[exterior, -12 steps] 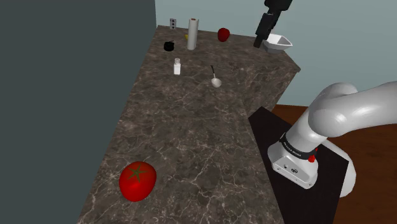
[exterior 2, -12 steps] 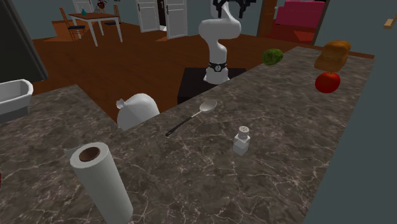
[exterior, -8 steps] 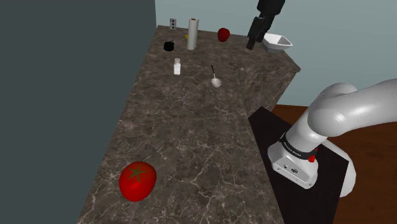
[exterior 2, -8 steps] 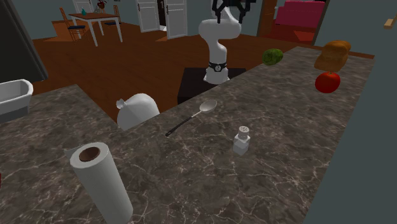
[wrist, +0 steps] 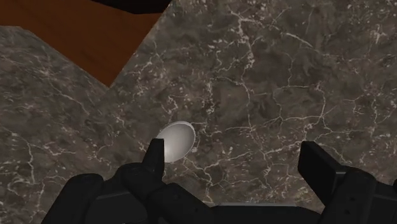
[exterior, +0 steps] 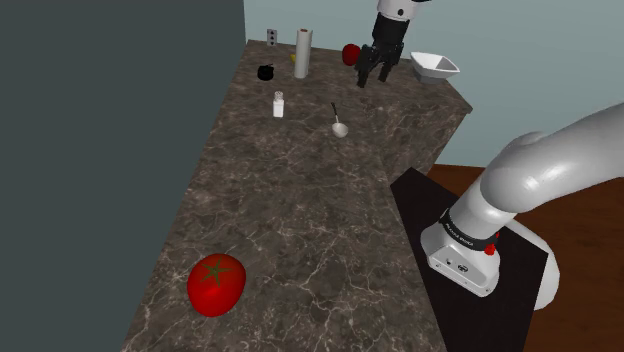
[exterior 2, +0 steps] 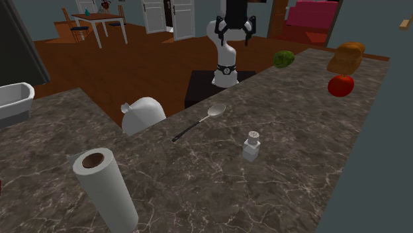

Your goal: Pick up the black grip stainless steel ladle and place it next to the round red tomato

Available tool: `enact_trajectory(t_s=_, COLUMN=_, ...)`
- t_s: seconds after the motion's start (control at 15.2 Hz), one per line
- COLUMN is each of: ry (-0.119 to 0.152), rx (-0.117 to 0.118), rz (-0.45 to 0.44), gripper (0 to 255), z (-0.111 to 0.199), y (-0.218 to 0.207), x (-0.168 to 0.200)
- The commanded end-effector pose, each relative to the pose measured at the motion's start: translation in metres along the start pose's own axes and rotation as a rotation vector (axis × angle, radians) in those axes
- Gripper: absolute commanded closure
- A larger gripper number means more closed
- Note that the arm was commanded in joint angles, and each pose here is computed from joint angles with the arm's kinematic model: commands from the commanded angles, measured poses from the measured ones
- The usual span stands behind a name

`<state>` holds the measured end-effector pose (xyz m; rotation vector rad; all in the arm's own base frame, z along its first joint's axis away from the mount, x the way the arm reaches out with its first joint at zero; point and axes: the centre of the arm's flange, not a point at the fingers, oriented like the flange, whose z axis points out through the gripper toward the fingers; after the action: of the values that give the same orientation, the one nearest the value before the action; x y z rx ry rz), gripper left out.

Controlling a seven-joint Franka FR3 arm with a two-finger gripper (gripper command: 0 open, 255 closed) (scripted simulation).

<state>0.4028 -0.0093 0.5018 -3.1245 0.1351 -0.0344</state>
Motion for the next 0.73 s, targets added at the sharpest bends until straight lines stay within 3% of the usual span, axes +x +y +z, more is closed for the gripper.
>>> enact_trajectory(t_s=0.0, ry=0.001, rx=0.008, rz=0.061, gripper=0, z=0.021, y=0.008, x=0.02)
enact_trajectory(t_s=0.66, ry=-0.002, rx=0.048, rz=0.354, gripper=0, z=0.113, y=0.058, x=0.103)
